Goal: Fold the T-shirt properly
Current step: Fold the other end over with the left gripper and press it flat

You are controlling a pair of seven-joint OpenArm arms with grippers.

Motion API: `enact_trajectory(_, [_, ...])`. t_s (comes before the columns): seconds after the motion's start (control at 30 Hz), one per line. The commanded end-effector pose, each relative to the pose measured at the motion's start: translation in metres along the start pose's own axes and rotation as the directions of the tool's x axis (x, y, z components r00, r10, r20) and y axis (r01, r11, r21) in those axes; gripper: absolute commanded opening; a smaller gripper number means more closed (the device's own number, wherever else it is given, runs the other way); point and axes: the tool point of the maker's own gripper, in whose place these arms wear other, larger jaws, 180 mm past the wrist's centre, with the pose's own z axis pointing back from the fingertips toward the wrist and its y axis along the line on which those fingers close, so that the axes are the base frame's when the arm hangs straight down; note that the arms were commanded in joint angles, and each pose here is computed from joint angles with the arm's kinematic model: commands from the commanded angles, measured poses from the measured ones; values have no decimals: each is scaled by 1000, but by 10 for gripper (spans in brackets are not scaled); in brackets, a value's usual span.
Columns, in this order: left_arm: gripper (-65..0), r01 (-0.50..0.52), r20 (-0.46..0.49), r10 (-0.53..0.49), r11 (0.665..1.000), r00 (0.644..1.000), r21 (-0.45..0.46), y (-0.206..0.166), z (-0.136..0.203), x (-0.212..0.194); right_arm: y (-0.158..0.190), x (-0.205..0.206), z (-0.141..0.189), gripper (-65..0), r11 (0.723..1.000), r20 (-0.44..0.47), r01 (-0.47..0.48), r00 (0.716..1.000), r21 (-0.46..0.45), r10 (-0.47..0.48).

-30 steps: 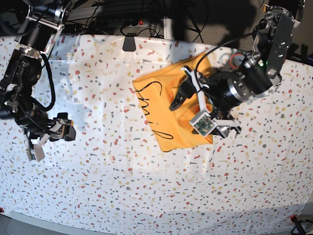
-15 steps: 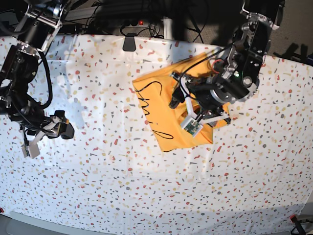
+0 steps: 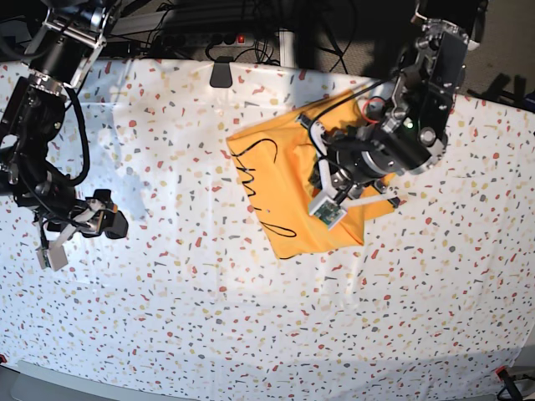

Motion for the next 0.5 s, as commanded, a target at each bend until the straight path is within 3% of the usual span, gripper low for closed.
enact_trajectory(0.0, [-650, 12, 50, -12, 1000, 999, 9, 1, 9, 12, 0, 21, 6, -326, 1000, 58, -27, 998, 3, 26])
enact_trajectory(0.37, [-650, 39, -110, -39, 999, 993, -8, -18, 40, -58, 0, 21, 6, -326, 1000, 59, -26, 998, 4, 26])
enact_trajectory(0.47, [-650, 43, -128, -37, 998, 991, 44, -8, 48, -64, 0, 21, 6, -326, 1000, 59, -26, 998, 4, 26])
